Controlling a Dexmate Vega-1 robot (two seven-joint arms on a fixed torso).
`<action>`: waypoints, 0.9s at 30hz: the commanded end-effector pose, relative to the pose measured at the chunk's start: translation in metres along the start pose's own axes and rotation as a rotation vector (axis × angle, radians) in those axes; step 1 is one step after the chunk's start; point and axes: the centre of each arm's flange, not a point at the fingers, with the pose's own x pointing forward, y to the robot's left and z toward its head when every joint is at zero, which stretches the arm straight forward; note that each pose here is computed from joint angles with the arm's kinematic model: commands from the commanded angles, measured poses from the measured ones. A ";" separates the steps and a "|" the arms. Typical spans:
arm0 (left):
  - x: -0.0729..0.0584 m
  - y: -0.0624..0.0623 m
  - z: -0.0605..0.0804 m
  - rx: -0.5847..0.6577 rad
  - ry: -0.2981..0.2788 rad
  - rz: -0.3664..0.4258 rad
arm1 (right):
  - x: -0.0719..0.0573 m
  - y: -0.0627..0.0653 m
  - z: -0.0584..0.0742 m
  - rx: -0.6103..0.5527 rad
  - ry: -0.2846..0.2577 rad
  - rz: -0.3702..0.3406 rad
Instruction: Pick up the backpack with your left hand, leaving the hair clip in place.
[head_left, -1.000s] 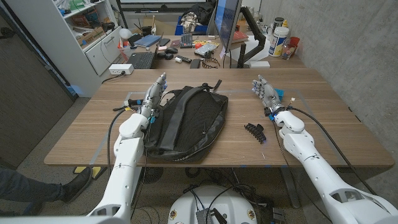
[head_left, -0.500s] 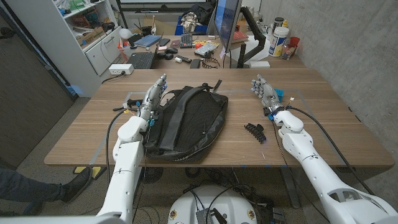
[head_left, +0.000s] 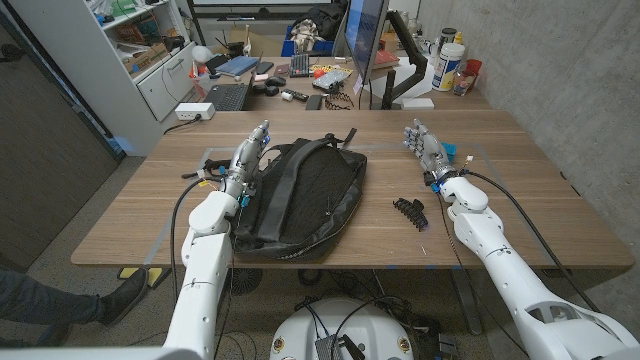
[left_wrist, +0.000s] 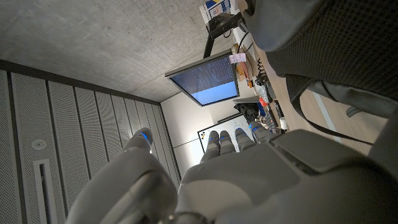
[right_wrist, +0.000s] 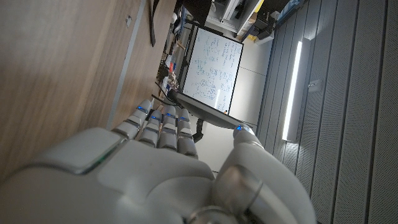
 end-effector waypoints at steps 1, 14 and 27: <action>-0.012 -0.009 0.006 0.016 -0.032 -0.005 | 0.000 -0.006 0.000 0.010 -0.002 -0.004; -0.025 -0.025 0.020 0.094 -0.084 -0.019 | -0.002 -0.008 0.000 0.007 -0.003 -0.008; -0.037 -0.033 0.020 0.111 -0.096 -0.035 | -0.004 -0.010 -0.001 0.011 -0.005 -0.013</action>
